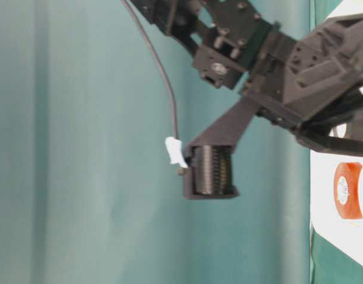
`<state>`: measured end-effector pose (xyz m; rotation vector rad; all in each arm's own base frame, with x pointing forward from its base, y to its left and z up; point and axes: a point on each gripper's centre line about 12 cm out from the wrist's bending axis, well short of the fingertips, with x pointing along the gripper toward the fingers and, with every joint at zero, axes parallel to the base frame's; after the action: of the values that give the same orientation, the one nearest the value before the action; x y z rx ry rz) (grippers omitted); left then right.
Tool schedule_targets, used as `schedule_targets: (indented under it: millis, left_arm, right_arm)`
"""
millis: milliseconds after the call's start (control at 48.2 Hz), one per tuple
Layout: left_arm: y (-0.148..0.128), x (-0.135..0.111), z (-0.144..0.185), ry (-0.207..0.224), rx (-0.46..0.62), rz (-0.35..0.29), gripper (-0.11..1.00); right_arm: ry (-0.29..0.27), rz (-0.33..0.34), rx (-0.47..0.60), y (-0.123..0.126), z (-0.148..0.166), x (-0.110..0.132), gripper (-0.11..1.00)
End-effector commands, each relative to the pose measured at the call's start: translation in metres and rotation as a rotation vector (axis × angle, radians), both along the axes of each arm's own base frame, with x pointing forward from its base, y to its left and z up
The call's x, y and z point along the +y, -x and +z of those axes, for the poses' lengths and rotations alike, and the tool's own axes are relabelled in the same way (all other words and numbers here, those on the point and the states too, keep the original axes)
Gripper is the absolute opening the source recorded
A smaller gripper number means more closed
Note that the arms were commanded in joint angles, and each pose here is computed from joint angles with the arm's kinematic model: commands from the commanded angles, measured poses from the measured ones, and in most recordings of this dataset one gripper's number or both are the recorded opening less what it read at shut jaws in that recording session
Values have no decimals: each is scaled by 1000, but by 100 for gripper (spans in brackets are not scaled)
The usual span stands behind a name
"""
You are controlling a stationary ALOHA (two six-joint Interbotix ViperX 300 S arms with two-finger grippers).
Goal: Put the tape alternately from left to right into the white case.
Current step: 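Move the right gripper over the yellow roll and grasp it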
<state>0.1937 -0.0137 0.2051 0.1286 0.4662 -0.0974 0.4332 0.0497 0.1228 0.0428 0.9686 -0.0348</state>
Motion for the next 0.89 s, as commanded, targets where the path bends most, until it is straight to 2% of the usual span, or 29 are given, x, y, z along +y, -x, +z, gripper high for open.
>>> schedule_targets:
  millis: [0,353,684,747,871]
  left_arm:
    - [-4,-1,8,5,-27,0,81]
    - [-4,0,9,3,-27,4,81]
    - [-4,0,9,5,-27,4,81]
    - [-4,1,9,5,-27,6,81]
    - [-4,0,9,5,-29,4,81]
  right_arm:
    - [-16,9,-51,-7,11,5,64]
    - [-31,1,-30,-10,-9,9,63]
    - [-32,-4,-23,-10,-12,9,61]
    - [-32,-3,-28,-10,-11,8,53]
    - [-29,1,-30,-11,-11,9,19]
